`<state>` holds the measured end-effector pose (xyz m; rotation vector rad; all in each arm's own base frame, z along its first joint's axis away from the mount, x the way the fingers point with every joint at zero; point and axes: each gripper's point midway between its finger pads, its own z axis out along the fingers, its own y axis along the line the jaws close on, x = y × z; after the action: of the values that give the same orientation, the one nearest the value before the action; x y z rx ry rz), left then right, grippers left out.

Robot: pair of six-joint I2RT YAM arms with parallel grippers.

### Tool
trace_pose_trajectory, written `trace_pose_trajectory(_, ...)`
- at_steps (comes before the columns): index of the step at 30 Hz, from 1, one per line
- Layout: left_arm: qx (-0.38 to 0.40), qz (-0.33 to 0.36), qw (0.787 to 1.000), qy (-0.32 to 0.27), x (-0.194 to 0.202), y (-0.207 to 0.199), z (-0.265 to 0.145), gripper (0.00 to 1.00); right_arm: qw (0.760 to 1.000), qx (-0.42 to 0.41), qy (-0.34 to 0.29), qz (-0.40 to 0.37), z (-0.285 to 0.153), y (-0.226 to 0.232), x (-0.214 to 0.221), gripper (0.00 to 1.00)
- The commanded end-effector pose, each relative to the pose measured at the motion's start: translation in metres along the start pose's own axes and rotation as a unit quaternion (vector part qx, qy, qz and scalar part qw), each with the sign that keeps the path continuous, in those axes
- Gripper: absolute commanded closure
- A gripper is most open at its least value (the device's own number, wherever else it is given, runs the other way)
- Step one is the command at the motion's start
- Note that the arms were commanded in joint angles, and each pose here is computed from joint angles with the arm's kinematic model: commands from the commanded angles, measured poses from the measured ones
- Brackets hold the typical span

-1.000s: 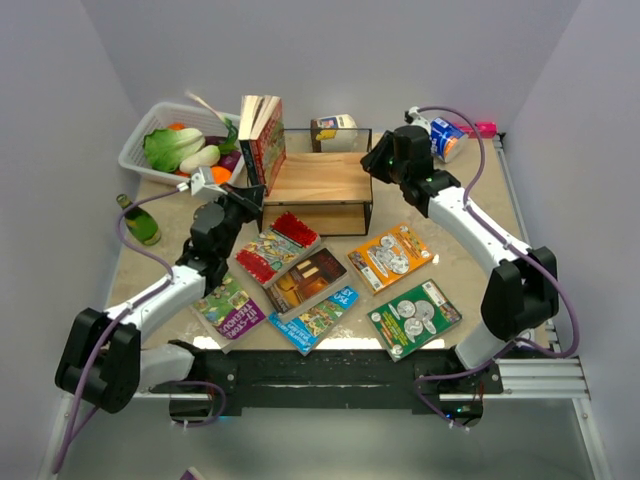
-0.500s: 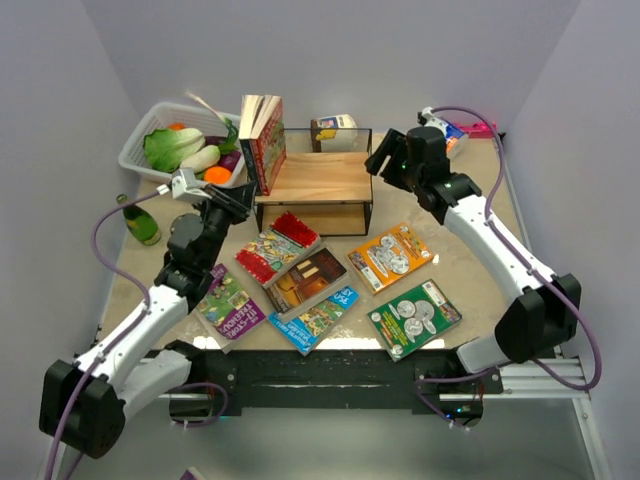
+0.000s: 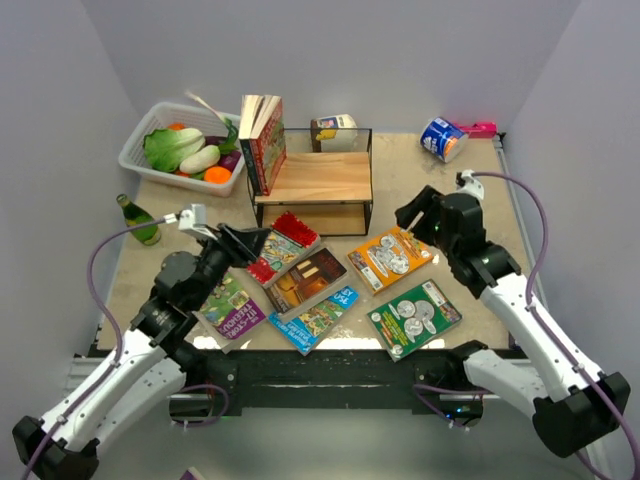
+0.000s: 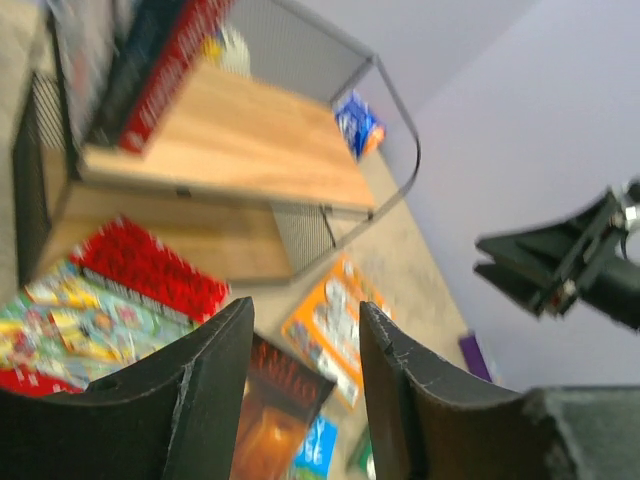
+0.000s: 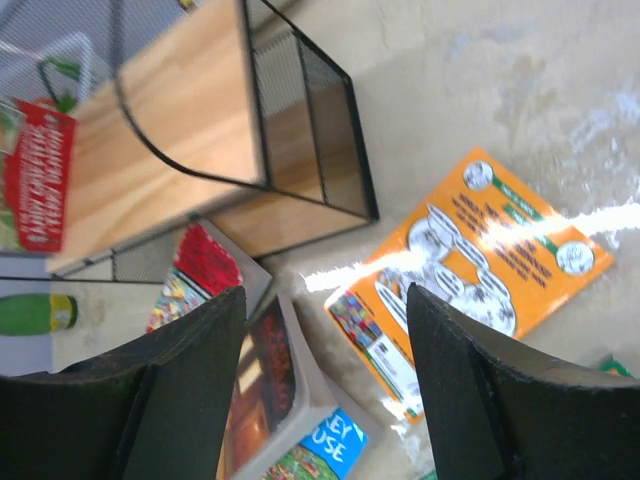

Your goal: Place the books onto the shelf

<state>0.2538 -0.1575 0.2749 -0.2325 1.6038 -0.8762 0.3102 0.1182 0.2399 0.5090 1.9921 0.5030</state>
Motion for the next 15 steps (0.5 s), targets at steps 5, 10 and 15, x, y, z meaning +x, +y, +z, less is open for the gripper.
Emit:
trace_pose_trajectory(5,-0.027,0.048,0.973,0.224,0.136,0.018,-0.032,0.50,0.991,-0.036,0.132,0.012,0.006,0.003,0.110,0.32)
trace_pose_trajectory(10,-0.048,0.035,0.966,0.250,0.166,0.034,-0.036,0.52,0.972,-0.087,0.213,0.044,0.009,0.017,0.161,0.27)
trace_pose_trajectory(15,-0.072,0.033,0.964,0.255,0.178,0.053,-0.043,0.52,0.965,-0.142,0.203,0.091,0.012,0.033,0.164,0.08)
